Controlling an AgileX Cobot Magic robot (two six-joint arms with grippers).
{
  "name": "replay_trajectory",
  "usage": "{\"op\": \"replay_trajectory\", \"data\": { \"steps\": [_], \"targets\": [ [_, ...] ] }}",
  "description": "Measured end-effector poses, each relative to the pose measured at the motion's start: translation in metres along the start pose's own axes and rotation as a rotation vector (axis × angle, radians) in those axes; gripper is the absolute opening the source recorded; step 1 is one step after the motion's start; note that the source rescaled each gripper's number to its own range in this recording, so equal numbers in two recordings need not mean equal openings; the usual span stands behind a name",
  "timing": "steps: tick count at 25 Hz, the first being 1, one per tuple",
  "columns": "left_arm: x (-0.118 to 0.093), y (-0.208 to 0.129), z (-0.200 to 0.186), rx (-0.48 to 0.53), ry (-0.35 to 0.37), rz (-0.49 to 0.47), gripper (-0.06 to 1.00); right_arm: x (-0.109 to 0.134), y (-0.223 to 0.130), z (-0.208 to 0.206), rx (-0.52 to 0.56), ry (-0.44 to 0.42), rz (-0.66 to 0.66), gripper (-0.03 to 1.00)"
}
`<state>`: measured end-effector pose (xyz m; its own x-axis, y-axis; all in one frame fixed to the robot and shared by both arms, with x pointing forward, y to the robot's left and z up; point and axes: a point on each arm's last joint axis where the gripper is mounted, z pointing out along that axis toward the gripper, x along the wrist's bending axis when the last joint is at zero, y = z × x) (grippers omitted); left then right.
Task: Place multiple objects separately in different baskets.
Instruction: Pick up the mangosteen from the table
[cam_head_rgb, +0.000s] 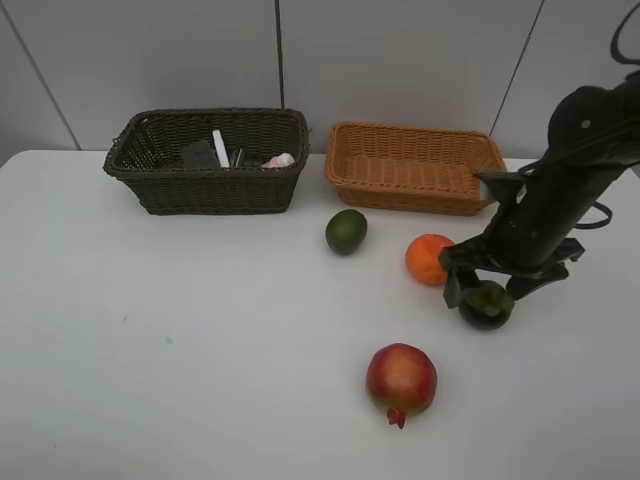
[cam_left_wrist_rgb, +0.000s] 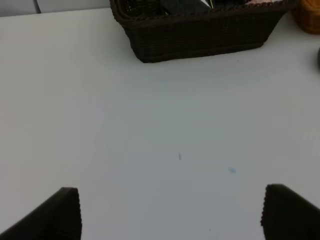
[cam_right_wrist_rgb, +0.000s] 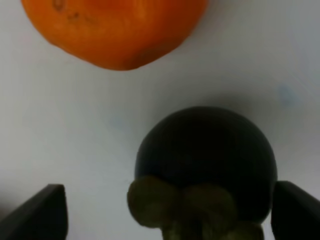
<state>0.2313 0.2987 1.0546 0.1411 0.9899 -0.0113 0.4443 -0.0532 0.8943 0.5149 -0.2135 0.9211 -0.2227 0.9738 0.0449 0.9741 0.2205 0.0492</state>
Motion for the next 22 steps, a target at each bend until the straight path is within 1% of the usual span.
{"op": "replay_trajectory", "data": {
  "steps": [10,12,13,14,15,17,18,22],
  "targets": [
    [0.0,0.0,0.0,0.0,-0.003,-0.001,0.87,-0.003,0.007,0.034,0.032,-0.021,-0.015,0.72],
    [0.0,0.0,0.0,0.0,-0.003,-0.001,0.87,-0.003,0.006,0.04,0.05,-0.023,-0.016,0.69],
    [0.0,0.0,0.0,0.0,-0.003,-0.001,0.87,-0.003,0.006,0.043,0.061,-0.024,-0.016,0.65],
    [0.0,0.0,0.0,0.0,-0.003,-0.001,0.87,-0.004,0.006,0.046,0.073,-0.029,-0.018,0.58],
    [0.0,0.0,0.0,0.0,-0.003,-0.001,0.87,-0.004,0.006,0.046,0.072,-0.032,-0.016,0.44],
    [0.0,0.0,0.0,0.0,-0.003,-0.001,0.87,-0.005,0.007,0.047,0.074,-0.046,-0.015,0.09],
    [0.0,0.0,0.0,0.0,-0.003,-0.001,0.87,-0.006,0.007,0.047,0.073,-0.05,-0.017,0.11],
    [0.0,0.0,0.0,0.0,-0.003,-0.001,0.87,-0.007,0.009,0.044,0.092,-0.065,-0.029,0.11]
  ]
}}
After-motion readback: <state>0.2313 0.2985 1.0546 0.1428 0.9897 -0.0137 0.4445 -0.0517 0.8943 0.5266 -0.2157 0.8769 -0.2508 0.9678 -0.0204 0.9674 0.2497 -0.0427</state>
